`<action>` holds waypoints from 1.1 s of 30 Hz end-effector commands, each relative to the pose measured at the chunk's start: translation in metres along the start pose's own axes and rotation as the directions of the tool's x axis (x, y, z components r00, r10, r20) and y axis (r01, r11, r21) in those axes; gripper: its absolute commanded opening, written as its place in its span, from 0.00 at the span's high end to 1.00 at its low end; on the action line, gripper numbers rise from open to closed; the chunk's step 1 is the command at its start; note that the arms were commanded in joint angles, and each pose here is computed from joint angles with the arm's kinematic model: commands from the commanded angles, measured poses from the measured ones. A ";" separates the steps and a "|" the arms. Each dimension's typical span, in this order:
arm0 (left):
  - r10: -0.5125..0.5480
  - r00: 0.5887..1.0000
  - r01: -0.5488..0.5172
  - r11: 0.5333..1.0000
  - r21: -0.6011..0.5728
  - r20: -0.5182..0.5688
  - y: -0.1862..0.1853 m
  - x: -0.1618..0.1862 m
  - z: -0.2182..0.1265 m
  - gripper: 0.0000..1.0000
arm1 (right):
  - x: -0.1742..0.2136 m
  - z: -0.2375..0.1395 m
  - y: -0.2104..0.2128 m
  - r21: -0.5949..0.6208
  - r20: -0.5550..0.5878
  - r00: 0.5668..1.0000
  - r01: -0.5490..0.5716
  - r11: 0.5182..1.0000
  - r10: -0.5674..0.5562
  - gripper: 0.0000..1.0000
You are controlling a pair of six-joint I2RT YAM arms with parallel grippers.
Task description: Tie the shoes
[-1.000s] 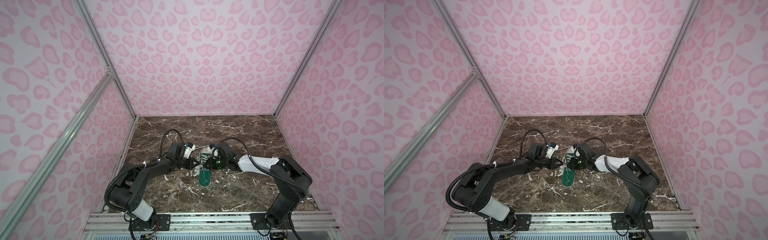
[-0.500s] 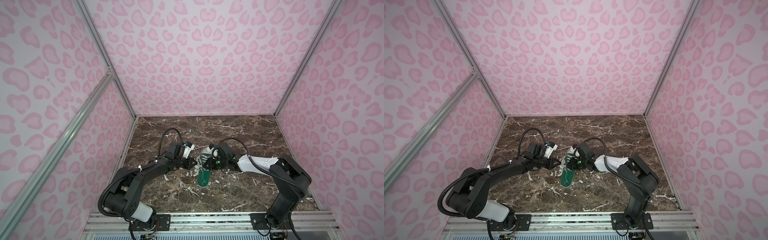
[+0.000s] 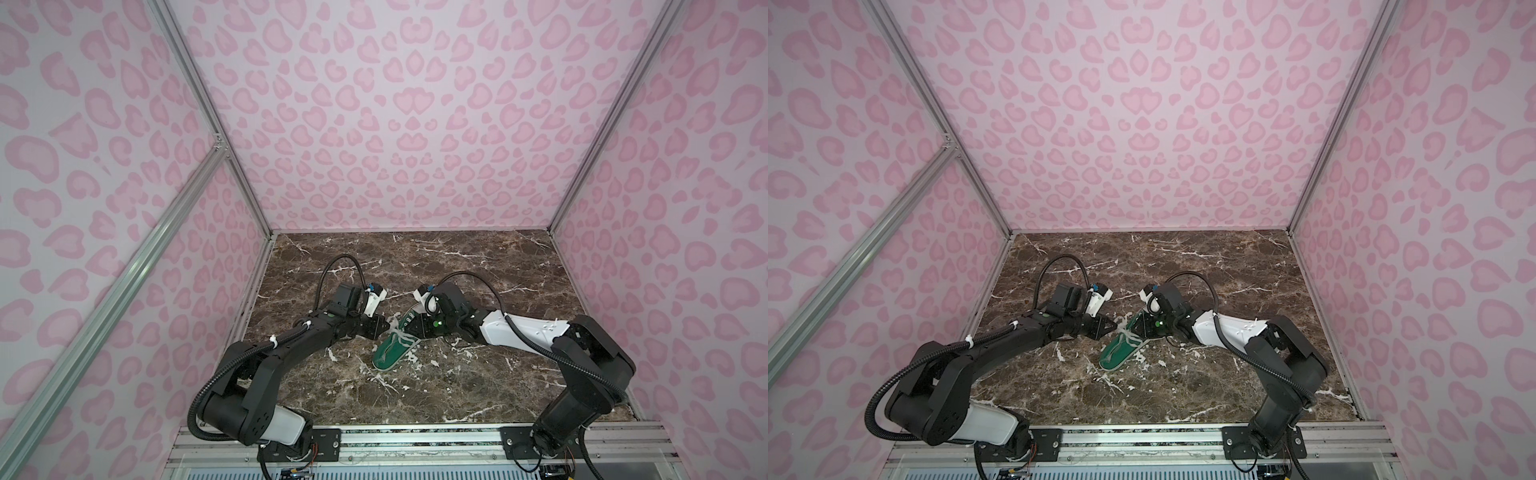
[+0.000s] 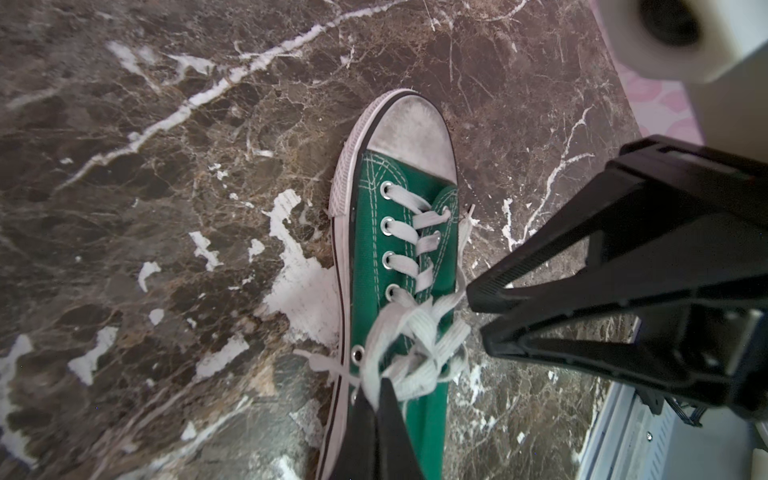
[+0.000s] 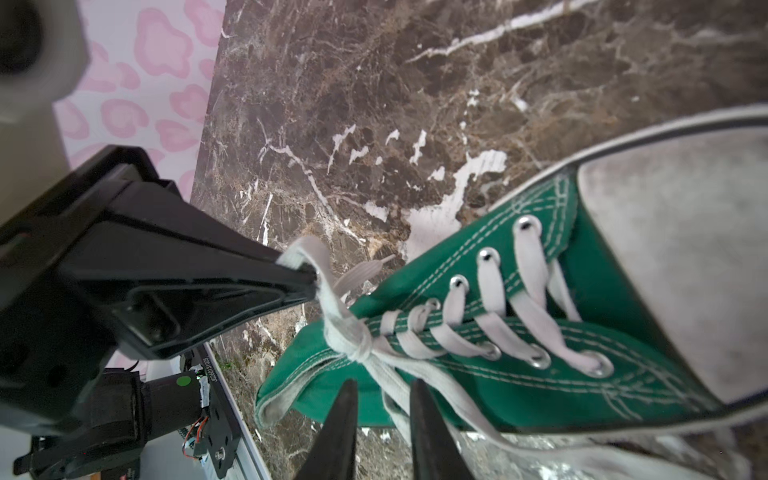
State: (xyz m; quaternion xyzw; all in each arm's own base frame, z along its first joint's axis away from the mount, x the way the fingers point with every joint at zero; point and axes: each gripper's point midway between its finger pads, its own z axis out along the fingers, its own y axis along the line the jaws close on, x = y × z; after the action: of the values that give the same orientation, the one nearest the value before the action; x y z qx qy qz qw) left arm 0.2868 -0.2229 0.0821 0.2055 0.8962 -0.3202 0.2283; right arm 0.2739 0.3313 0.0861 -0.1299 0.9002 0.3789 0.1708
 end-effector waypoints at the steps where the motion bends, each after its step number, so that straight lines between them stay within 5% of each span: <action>1: 0.021 1.000 -0.021 1.000 0.016 -0.001 -0.003 -0.008 0.002 0.97 | -0.003 -0.001 0.007 0.007 0.018 0.990 0.140 0.990 -0.140 0.75; 5: 0.027 1.000 -0.027 0.999 0.024 -0.012 -0.003 -0.014 0.005 0.97 | -0.005 0.002 0.006 0.065 0.041 0.944 0.324 0.944 -0.327 0.75; 9: 0.032 0.999 -0.031 0.999 0.031 -0.016 -0.005 -0.020 0.005 0.97 | -0.007 0.008 0.006 0.065 0.045 0.924 0.377 0.924 -0.380 0.72; 33: 0.042 0.999 -0.042 0.999 -0.005 0.000 -0.006 -0.027 -0.006 0.97 | 0.002 0.045 -0.011 0.056 -0.017 0.930 0.369 0.928 -0.368 0.69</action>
State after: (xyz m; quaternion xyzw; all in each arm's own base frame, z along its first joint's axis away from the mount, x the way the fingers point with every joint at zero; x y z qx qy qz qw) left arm 0.2966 -0.2309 0.0928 0.2177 0.8960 -0.3235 0.2125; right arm 0.2869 0.3623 0.0614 -0.2929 0.8628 0.3294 0.2477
